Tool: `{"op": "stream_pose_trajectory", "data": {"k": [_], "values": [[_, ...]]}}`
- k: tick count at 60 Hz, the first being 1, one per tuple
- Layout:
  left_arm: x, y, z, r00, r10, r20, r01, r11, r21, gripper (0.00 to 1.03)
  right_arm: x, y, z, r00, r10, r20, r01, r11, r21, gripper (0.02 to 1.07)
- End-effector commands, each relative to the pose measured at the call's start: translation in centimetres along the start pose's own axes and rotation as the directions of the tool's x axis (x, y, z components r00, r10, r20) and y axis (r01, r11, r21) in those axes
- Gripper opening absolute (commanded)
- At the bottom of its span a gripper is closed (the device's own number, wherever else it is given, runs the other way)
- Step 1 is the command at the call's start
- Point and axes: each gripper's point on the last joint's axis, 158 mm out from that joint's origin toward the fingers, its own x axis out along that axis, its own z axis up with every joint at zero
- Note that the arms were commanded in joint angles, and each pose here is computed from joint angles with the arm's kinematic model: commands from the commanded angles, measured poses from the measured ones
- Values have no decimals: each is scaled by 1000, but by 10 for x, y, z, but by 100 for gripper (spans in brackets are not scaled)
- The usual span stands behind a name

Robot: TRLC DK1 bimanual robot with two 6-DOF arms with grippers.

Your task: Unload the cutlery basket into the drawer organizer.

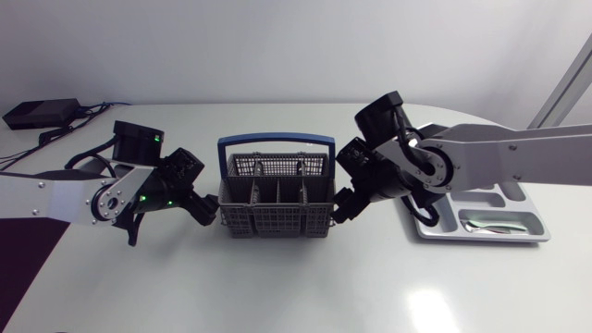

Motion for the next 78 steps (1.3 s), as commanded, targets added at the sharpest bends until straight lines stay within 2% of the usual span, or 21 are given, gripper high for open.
{"op": "stream_pose_trajectory", "data": {"k": [1, 10, 13, 20, 26, 31, 47, 68, 78], "values": [[-1, -15, 19, 998, -45, 53, 43, 999, 25, 98, 0, 6, 3, 1000, 12, 25, -12, 1000, 10, 69], [-4, -13, 19, 998, -37, 57, 35, 999, 22, 98, 1, 1, -2, 1000, -5, 15, 5, 1000, 7, 72], [-5, -9, 18, 998, -30, 56, 29, 999, 16, 98, 0, 1, -3, 1000, -8, 14, 8, 1000, 6, 76], [-7, -2, 17, 998, -13, 59, 12, 1000, 13, 98, -2, 2, -5, 1000, -9, 14, 9, 1000, 6, 77], [-12, 10, 16, 998, 12, 63, -12, 1000, 0, 98, -5, 0, -6, 1000, -15, 18, 15, 1000, 6, 88], [-17, 17, 14, 997, 29, 65, -29, 1000, -7, 98, -8, -5, -9, 1000, -25, 19, 25, 1000, 3, 103], [-27, 16, 8, 997, 33, 67, -32, 999, -13, 98, -13, -26, -21, 998, -60, 9, 60, 998, 30, 103], [-27, -16, 16, 997, -30, 77, 28, 999, 25, 98, -29, -33, -22, 996, -79, 33, 77, 996, 40, 103], [-28, -7, 14, 998, -3, 70, 2, 1000, 16, 98, -31, -36, -30, 996, -84, 25, 83, 996, 42, 103]]}}
